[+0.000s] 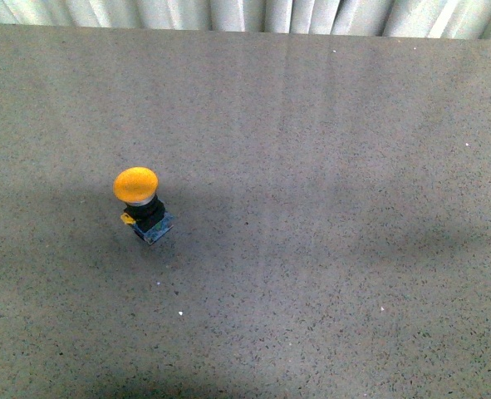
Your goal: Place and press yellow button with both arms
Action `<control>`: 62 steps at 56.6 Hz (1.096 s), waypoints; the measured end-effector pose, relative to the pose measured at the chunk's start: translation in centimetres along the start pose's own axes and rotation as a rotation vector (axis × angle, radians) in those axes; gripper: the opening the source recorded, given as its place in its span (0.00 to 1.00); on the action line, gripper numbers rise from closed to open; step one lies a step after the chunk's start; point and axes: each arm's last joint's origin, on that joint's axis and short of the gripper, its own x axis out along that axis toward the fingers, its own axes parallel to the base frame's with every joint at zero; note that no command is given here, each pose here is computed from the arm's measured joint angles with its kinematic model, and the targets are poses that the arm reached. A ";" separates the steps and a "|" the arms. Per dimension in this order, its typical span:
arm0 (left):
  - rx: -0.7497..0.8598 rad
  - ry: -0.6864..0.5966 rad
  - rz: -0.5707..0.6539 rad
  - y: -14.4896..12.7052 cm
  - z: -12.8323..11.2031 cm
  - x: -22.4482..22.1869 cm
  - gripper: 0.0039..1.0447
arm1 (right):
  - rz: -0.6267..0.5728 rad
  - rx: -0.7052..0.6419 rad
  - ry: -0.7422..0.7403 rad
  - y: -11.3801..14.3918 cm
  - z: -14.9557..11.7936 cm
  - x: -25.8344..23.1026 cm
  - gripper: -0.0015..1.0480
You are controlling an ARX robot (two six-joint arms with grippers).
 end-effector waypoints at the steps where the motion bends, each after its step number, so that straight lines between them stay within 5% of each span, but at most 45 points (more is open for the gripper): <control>1: 0.000 0.000 0.000 0.0 0.0 0.0 0.01 | 0.000 0.000 -0.001 0.0 0.0 -0.1 0.01; 44: -0.001 0.000 0.000 0.0 0.0 0.0 0.02 | -0.002 0.000 0.005 0.0 -0.3 -2.1 0.01; 51: 0.000 0.000 0.000 0.0 0.0 0.0 0.20 | -0.002 -0.002 0.005 0.0 -0.3 -2.1 0.14; 62: 0.000 0.000 0.000 0.0 0.0 0.0 0.63 | -0.002 -0.002 0.005 0.0 -0.3 -2.1 0.56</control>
